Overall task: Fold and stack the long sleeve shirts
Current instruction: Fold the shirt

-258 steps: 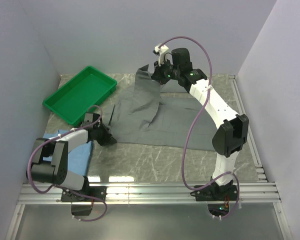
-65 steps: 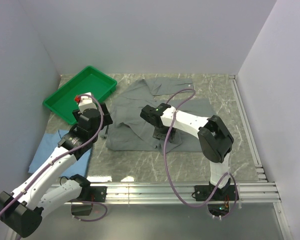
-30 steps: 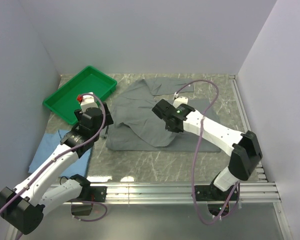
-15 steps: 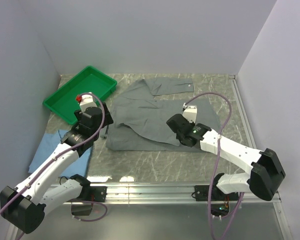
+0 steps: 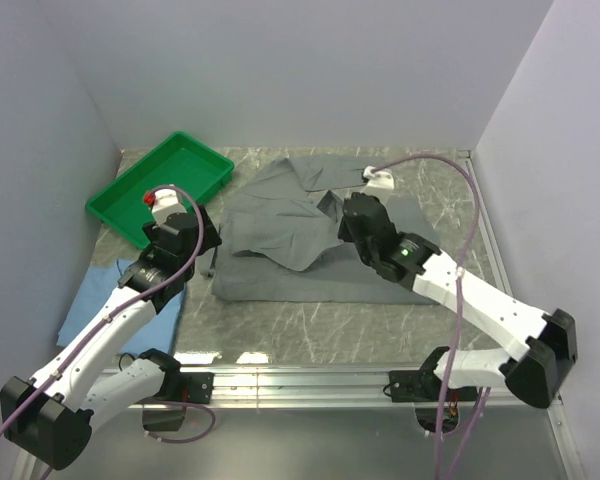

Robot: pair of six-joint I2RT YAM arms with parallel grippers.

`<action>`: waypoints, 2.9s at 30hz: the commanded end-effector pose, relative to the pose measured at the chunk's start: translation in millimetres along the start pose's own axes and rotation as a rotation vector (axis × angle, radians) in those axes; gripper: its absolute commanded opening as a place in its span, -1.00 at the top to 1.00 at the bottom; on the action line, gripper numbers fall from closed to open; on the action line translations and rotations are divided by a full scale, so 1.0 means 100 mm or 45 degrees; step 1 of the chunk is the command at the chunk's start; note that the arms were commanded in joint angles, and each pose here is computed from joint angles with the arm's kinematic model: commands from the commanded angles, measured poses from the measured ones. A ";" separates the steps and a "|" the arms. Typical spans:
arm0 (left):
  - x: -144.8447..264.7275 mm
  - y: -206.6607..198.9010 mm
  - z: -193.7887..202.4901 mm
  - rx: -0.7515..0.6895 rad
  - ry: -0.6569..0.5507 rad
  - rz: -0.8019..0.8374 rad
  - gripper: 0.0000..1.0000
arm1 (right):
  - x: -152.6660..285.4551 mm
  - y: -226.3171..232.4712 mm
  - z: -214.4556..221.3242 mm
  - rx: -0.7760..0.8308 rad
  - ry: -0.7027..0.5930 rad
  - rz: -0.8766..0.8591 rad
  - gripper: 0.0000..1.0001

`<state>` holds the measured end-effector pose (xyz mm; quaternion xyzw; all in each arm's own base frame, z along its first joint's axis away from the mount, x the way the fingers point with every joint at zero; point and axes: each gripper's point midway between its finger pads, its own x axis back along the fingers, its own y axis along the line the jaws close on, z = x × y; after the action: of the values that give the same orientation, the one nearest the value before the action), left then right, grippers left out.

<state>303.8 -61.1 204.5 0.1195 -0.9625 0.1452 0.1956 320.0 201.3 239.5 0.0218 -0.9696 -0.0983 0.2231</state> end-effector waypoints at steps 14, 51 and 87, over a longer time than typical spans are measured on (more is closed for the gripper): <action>0.01 0.02 -0.08 0.058 -0.032 -0.003 -0.72 | -0.15 -1.14 1.06 -0.038 0.122 0.298 1.00; -0.03 -0.03 0.02 0.032 0.018 0.025 -0.71 | 0.11 -2.16 1.57 -0.411 0.402 0.976 0.71; -0.04 -0.43 1.19 0.223 0.574 0.255 -0.74 | -0.37 -2.21 1.38 -0.901 0.453 0.703 -0.06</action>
<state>276.2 -133.0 107.2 0.0063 -0.8915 0.2392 0.3846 290.7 7.8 67.9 -0.2956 -0.8100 -0.3172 0.3949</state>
